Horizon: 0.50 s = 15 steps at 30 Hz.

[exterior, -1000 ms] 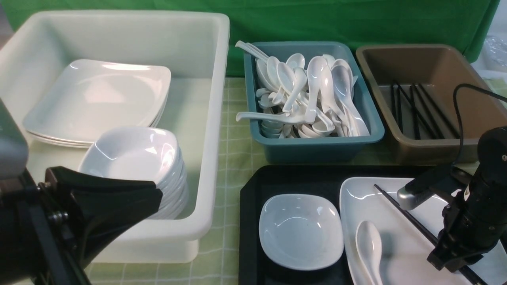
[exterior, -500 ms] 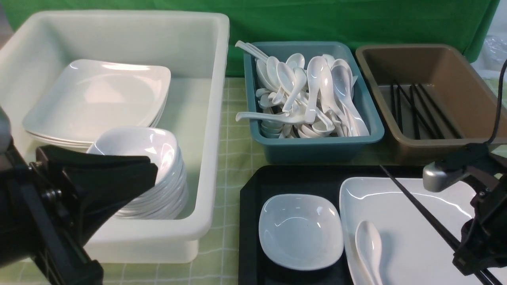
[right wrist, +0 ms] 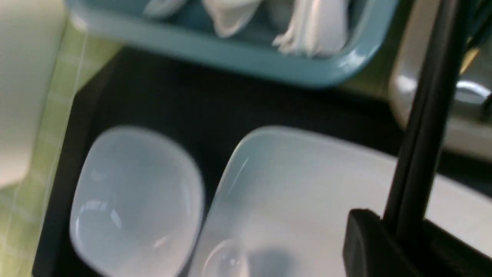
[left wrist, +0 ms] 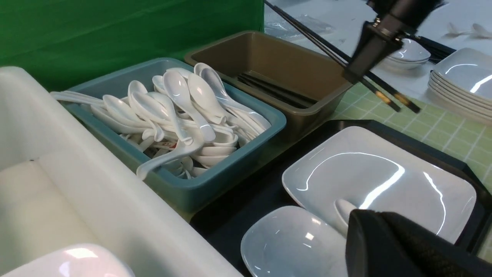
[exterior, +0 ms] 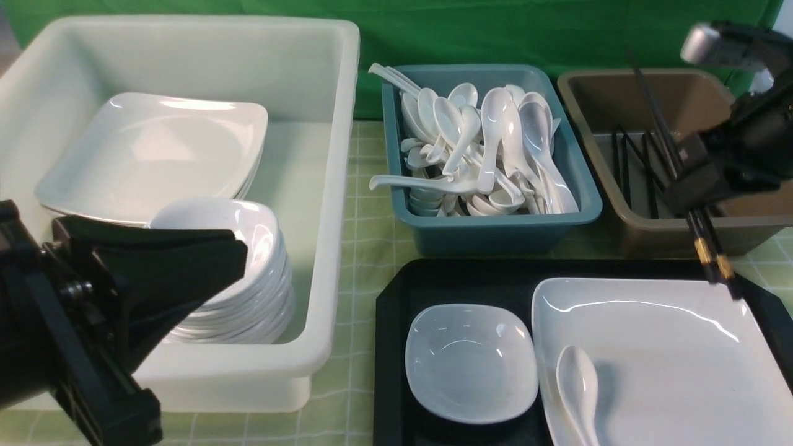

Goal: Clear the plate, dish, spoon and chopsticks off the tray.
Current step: Use the right arm to put the chopsticks into the small storage box on the right

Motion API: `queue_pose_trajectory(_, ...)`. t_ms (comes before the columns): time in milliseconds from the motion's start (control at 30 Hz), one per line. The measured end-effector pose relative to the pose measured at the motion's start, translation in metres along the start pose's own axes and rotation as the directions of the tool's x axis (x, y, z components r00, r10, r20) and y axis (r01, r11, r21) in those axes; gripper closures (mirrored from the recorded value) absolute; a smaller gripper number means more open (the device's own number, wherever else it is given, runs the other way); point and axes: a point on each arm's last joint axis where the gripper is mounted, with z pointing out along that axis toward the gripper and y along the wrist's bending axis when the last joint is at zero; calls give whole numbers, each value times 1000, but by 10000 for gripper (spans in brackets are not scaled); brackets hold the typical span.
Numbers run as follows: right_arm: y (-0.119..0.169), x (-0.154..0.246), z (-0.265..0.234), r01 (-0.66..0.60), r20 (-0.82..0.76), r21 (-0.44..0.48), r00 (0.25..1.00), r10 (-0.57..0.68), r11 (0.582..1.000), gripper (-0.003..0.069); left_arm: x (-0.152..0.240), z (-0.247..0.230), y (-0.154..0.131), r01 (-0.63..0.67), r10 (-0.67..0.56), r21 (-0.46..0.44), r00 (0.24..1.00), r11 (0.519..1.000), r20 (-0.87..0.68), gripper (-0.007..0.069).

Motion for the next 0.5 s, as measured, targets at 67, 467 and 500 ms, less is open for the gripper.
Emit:
queue_pose_trajectory(67,-22,-23,5,-41,43,4,998,40,999,583,0,0,0,8,-8,2,1000,1000,4,602)
queue_pose_trajectory(467,-122,-89,75,-208,108,132,975,195,969,449,-3,0,1,19,-19,-9,999,1000,29,602)
queue_pose_trajectory(500,-123,-89,75,-213,95,145,975,201,966,358,-3,0,1,19,-19,-9,999,1000,29,602)
